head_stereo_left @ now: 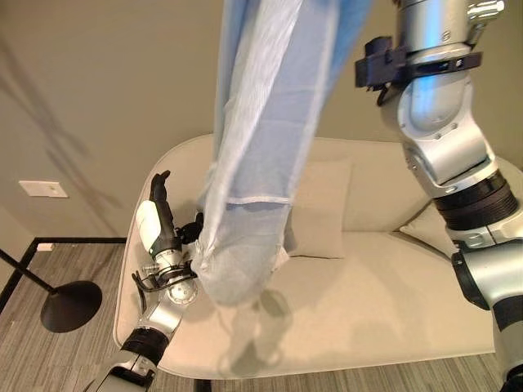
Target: Hang the clothes on the sofa on the clothes rack.
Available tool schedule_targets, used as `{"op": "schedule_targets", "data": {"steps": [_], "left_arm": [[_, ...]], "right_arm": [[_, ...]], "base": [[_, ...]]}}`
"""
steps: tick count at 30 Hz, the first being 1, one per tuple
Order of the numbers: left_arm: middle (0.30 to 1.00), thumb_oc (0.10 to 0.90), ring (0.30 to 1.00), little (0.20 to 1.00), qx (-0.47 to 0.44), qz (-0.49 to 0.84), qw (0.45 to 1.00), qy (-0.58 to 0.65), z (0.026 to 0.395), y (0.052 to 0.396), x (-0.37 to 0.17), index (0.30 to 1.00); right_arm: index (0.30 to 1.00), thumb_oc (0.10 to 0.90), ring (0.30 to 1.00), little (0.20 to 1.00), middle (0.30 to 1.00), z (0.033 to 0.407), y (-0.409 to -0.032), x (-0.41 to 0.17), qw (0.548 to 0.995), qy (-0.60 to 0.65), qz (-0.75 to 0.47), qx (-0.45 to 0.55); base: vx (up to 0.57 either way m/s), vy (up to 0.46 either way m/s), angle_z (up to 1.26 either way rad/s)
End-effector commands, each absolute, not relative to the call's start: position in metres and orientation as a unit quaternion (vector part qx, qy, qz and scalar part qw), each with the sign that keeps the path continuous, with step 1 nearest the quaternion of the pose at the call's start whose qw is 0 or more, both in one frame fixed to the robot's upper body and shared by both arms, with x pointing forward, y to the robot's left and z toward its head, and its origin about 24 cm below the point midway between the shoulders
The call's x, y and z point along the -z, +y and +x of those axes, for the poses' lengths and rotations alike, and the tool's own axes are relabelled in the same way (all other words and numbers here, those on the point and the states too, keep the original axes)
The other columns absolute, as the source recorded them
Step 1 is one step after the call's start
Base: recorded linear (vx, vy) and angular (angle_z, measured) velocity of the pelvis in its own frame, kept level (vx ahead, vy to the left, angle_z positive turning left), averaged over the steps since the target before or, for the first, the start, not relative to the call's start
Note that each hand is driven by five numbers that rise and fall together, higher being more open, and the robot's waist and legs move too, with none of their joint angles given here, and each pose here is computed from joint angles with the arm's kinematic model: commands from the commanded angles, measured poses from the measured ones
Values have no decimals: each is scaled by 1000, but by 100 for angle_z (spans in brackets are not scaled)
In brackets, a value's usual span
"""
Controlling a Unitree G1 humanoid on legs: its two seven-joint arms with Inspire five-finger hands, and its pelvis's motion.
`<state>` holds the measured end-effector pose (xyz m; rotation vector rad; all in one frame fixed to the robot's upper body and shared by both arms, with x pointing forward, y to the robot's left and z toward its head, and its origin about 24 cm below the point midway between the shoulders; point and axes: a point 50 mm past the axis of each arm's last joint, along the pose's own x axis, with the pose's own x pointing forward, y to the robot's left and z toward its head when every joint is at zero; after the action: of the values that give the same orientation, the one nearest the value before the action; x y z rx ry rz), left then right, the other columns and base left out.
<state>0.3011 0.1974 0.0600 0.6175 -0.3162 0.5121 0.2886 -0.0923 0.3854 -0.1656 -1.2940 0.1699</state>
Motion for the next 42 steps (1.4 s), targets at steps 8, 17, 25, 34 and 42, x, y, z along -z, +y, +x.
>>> {"op": "schedule_targets", "data": {"steps": [8,17,25,34,42], "left_arm": [[900,800,900,900,-27,179,955,-235,319,52,-89,900],[300,400,300,300,44,63,981,-178,322,13,-93,300],[300,400,300,300,11,6,991,-133,312,53,-74,300],[300,400,300,300,-74,34,994,-69,285,122,-33,300],[300,400,300,300,-105,-96,989,-40,276,136,-31,300]], "right_arm": [[300,400,300,300,300,270,-59,-402,766,-628,15,-136],[300,400,300,300,300,268,-46,-399,767,-620,34,-162],[300,400,300,300,300,278,-72,-402,779,-619,-1,-102],[300,400,300,300,300,287,-111,-403,787,-615,-49,-22],[900,800,900,900,900,301,-111,-339,823,-519,-201,-110]], "base": [[-10,-7,-7],[2,1,-5],[0,-4,0],[-1,-5,0],[-11,-10,5]]}}
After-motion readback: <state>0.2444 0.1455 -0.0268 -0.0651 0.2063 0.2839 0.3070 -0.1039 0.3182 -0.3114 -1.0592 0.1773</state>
